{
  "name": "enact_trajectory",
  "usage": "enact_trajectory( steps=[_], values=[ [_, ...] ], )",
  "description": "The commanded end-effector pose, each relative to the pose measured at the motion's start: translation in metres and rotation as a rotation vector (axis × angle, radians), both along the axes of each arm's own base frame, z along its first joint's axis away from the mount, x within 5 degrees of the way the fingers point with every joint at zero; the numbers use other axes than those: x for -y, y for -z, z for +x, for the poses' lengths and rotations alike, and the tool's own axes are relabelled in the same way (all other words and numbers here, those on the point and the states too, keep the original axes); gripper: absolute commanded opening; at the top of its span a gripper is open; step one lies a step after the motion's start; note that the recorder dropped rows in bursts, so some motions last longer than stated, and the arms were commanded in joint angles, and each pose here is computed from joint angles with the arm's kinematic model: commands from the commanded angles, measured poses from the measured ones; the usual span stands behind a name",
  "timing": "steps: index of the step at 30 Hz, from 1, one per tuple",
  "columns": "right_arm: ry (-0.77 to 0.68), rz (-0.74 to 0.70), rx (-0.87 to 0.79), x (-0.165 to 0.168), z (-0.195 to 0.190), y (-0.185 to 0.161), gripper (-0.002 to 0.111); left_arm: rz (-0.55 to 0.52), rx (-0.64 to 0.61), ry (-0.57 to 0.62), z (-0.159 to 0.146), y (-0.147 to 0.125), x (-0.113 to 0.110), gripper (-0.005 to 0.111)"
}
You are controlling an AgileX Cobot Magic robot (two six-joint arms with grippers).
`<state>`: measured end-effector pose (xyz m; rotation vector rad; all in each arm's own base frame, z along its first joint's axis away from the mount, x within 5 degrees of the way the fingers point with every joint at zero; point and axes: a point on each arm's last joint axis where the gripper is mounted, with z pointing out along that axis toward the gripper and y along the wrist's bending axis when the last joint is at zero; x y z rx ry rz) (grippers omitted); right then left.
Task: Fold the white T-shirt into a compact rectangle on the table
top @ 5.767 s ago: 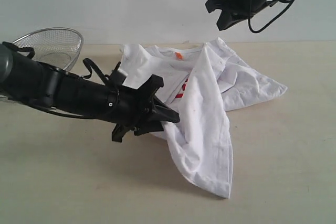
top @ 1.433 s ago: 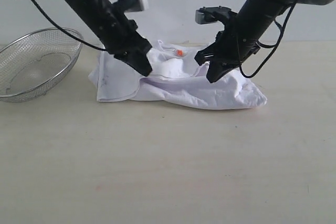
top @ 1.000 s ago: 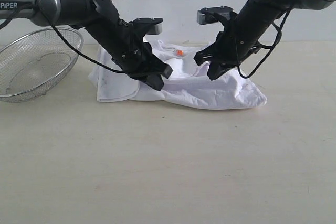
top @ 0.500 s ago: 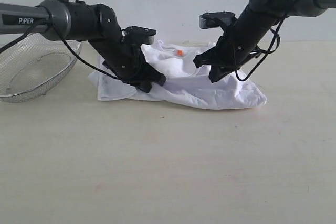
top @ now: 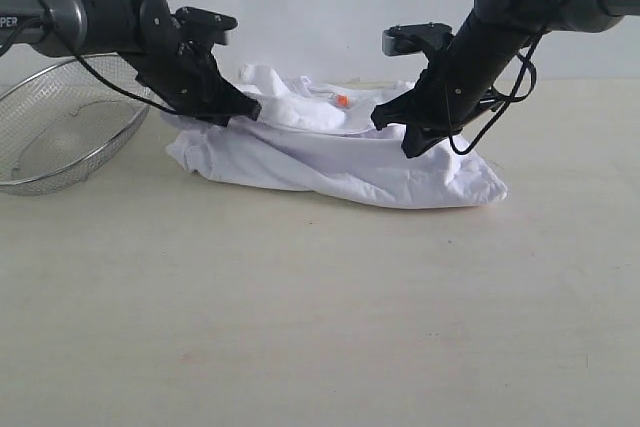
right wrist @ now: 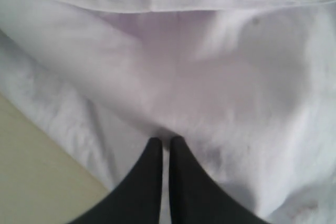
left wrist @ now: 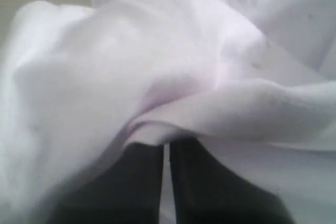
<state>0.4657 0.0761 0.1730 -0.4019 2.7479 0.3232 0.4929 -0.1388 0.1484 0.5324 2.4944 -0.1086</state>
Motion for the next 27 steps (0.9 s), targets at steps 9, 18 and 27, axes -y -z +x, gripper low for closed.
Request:
enact_trajectory(
  steps=[9,18,27],
  values=[
    [-0.004,-0.034,-0.028,0.003,-0.003,0.000,0.000,0.041,-0.124,0.047,-0.010,0.002,0.001,0.004],
    [0.060,-0.097,-0.044,0.011,-0.003,0.002,0.000,0.074,-0.209,0.039,-0.011,0.035,0.000,0.004],
    [0.083,-0.104,-0.138,0.009,-0.004,0.028,0.000,0.121,-0.236,0.008,-0.012,0.044,-0.005,0.004]
  ],
)
